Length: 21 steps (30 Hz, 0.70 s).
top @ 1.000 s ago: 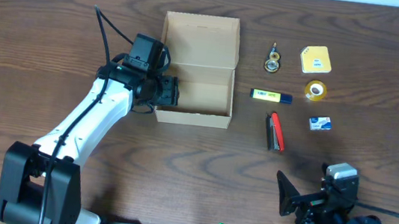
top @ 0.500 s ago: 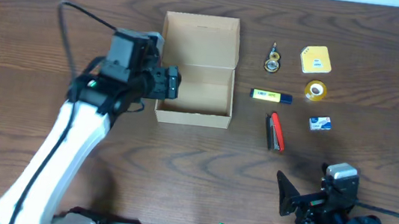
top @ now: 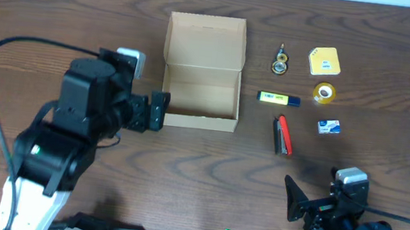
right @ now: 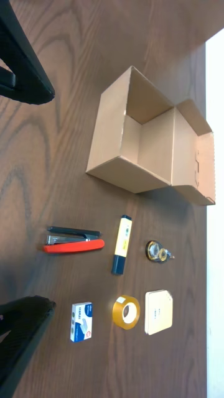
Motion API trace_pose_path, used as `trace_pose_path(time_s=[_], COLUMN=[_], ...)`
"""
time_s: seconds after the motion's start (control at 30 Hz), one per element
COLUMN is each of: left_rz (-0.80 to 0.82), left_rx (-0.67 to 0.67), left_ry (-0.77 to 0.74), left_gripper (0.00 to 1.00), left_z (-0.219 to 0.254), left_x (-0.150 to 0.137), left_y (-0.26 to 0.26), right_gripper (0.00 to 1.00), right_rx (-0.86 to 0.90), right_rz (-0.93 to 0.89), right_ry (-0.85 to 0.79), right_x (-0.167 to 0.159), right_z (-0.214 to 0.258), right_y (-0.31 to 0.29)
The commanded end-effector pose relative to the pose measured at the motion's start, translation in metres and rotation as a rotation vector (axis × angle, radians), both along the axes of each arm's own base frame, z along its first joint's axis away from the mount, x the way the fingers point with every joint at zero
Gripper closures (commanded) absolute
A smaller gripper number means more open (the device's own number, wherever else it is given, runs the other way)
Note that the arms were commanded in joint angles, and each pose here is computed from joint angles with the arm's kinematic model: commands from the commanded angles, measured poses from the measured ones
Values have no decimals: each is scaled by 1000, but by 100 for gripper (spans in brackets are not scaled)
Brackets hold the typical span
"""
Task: Pack container
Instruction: 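Withdraw the left gripper from the box toward rest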
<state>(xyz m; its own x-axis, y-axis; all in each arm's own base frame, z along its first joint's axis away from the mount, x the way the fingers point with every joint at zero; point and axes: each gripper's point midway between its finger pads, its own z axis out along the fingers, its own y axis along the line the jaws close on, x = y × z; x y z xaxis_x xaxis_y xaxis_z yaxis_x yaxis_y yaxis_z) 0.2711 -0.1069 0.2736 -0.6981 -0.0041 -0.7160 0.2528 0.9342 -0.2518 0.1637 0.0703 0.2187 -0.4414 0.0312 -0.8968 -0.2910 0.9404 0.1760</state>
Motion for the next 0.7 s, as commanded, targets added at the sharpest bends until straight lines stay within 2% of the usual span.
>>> trace_pose_path(time_s=[0.0, 0.23, 0.5, 0.67], left_rz=[-96, -202, -285, -430], left_rx=[31, -1, 97, 120], left_ry=[-100, -208, -246, -257], left_gripper=[5, 5, 5, 5], left_z=[23, 49, 64, 66], left_x=[-16, -44, -63, -83], left_y=[-2, -9, -4, -14], right_gripper=[1, 1, 1, 1], right_rx=[-8, 6, 61, 98], right_rz=[2, 26, 149, 202], right_ry=[-12, -11, 3, -19], right_x=[0, -2, -11, -14], right_z=[4, 5, 9, 18], right_y=[-1, 4, 25, 35])
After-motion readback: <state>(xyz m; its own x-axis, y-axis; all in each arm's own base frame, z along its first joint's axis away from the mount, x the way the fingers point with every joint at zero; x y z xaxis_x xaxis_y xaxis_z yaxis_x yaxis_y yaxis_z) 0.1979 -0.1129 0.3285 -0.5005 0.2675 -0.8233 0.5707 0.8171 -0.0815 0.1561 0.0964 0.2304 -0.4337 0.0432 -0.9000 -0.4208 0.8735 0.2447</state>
